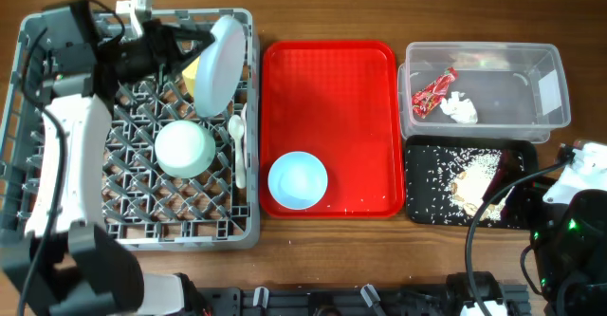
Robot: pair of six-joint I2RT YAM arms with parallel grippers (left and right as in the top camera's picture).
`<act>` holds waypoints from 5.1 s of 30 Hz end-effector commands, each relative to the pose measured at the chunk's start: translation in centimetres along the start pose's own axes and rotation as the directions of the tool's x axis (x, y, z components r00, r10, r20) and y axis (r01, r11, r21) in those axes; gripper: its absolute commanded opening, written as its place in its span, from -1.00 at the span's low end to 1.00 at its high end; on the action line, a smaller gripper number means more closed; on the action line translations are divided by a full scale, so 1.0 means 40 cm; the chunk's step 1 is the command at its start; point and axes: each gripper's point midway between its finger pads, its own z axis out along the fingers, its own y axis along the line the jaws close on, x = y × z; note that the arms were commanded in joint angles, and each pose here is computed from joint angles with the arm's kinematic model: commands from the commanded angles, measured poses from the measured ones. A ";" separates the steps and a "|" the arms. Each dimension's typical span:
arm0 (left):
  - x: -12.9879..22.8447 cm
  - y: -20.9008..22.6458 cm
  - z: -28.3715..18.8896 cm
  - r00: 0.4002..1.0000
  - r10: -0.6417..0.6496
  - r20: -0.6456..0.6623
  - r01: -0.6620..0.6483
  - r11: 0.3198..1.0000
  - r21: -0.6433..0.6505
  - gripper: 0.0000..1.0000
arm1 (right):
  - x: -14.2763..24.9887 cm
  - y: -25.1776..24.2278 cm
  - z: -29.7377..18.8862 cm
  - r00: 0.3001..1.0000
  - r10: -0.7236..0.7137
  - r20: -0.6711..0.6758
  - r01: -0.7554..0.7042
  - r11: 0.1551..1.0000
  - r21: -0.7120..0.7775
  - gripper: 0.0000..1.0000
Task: Sort waste into correct bins and load items into the dishwasher rack
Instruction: 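Lift the plate on edge and carry it left to the rack, then stand the plate upright in the rack slots and open the gripper, then withdraw the left gripper from the standing plate, then reach the left gripper to the small light blue bowl and grasp its rim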
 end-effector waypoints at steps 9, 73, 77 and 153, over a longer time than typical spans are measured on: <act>-0.090 0.043 0.034 0.974 -0.131 0.184 0.153 0.982 -0.111 -0.92 | -0.006 0.004 -0.005 1.000 -0.011 0.009 0.011 1.000 -0.011 1.00; -0.129 0.219 0.151 0.963 0.177 0.203 -0.080 0.907 -0.413 -0.89 | -0.006 0.004 -0.005 1.000 -0.011 0.009 0.011 1.000 -0.011 1.00; -0.139 0.221 0.147 0.957 0.190 0.219 -0.081 0.901 -0.426 0.01 | -0.006 0.004 -0.005 1.000 -0.011 0.009 0.011 1.000 -0.011 1.00; 0.624 -0.124 0.172 0.758 0.430 -0.491 -0.651 0.549 -0.524 -0.92 | -0.006 0.004 -0.005 1.000 -0.010 0.009 0.010 1.000 -0.011 1.00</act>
